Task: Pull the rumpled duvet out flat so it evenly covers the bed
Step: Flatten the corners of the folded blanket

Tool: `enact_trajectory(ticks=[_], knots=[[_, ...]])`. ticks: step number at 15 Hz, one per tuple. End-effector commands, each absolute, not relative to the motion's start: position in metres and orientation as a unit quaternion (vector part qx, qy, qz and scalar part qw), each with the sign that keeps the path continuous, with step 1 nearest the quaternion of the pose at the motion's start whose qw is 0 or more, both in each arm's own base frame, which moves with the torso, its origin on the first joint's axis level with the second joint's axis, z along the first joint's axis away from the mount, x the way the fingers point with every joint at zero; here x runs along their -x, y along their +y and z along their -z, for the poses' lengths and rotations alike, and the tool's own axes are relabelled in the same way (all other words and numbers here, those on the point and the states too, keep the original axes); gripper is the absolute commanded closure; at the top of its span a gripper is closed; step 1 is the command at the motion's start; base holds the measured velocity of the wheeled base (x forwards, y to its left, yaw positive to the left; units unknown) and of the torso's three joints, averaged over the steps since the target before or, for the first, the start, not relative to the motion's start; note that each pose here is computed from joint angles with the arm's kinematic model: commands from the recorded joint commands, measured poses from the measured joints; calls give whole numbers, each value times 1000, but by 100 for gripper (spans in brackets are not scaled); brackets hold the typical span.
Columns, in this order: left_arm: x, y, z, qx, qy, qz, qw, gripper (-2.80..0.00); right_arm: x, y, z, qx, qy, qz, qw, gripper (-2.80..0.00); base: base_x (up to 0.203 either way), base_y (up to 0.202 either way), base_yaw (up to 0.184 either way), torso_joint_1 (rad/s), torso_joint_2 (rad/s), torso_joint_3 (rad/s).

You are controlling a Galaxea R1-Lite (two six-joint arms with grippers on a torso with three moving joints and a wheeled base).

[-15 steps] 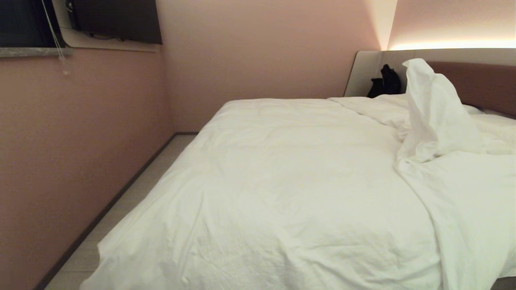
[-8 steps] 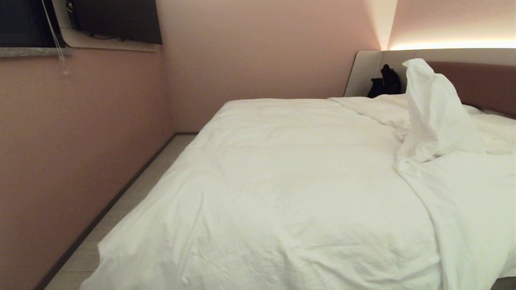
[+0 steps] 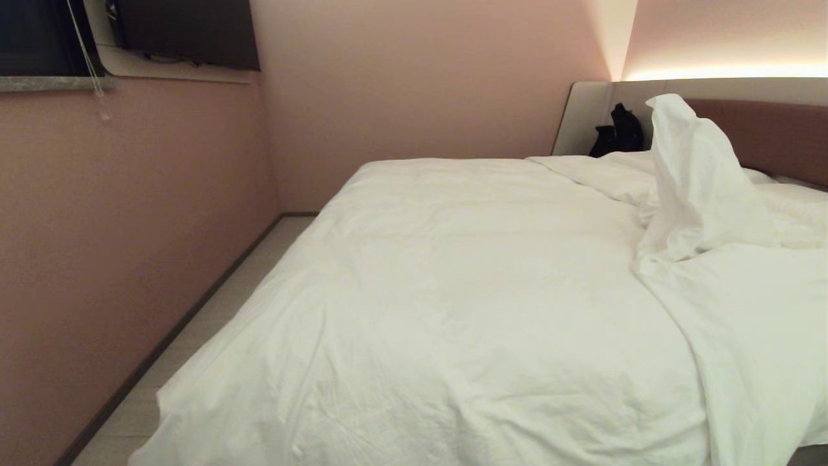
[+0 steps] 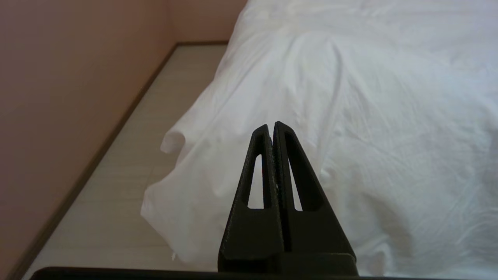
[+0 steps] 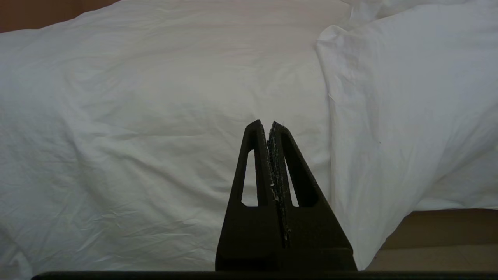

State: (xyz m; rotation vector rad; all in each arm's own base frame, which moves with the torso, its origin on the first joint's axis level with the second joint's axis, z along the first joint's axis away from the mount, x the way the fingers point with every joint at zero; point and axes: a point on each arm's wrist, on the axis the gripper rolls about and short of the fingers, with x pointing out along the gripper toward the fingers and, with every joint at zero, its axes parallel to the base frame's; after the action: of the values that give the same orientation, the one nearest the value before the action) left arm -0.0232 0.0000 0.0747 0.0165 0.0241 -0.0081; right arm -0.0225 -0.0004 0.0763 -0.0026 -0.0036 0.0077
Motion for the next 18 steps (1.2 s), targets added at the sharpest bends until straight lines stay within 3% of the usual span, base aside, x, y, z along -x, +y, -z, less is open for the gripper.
enact_trajectory(ticks=[1,18], knots=[[24,0,-76,2,9,3,1000,0,23,0,-76,2,-2,-4,1000,0,0,0,0,0,0,0],[23,0,-76,35,7,-3,999,0,23,0,-76,2,-3,-4,1000,0,0,0,0,0,0,0]])
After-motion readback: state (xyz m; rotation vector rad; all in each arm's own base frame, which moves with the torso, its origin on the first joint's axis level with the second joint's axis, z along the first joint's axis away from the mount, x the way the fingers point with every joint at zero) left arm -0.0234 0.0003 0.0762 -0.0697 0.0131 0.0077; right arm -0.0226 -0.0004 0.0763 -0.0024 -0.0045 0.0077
